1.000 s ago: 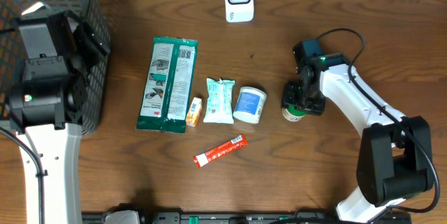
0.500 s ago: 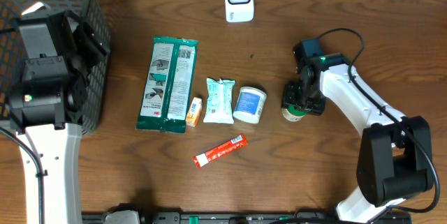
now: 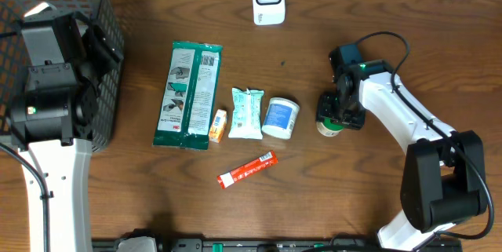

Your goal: Scan the item barcode

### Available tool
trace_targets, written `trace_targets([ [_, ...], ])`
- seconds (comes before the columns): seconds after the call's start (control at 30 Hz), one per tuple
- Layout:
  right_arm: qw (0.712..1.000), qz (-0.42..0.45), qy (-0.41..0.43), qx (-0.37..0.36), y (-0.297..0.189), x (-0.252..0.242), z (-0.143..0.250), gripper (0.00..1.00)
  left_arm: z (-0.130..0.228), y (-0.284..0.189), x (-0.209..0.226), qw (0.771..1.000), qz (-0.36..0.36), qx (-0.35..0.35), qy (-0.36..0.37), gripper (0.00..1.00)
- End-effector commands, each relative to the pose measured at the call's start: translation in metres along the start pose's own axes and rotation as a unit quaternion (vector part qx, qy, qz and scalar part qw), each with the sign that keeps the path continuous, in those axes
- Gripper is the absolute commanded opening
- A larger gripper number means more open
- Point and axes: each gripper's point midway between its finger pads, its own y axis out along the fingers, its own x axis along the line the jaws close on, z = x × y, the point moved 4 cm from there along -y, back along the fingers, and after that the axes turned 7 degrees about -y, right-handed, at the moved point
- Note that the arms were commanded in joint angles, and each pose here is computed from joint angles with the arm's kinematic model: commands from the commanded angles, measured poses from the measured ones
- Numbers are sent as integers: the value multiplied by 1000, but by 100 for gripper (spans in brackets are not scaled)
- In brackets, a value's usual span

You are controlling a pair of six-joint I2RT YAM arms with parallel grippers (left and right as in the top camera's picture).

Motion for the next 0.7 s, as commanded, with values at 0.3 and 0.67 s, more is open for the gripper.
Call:
trace_targets([
  [0.3, 1000, 0, -9, -16, -7, 3, -7, 60, -2, 0, 1, 1000, -4, -3, 0, 84],
  [0.67, 996, -12, -54, -65, -48, 12, -28, 45, -2, 0, 1, 1000, -5, -3, 0, 84],
])
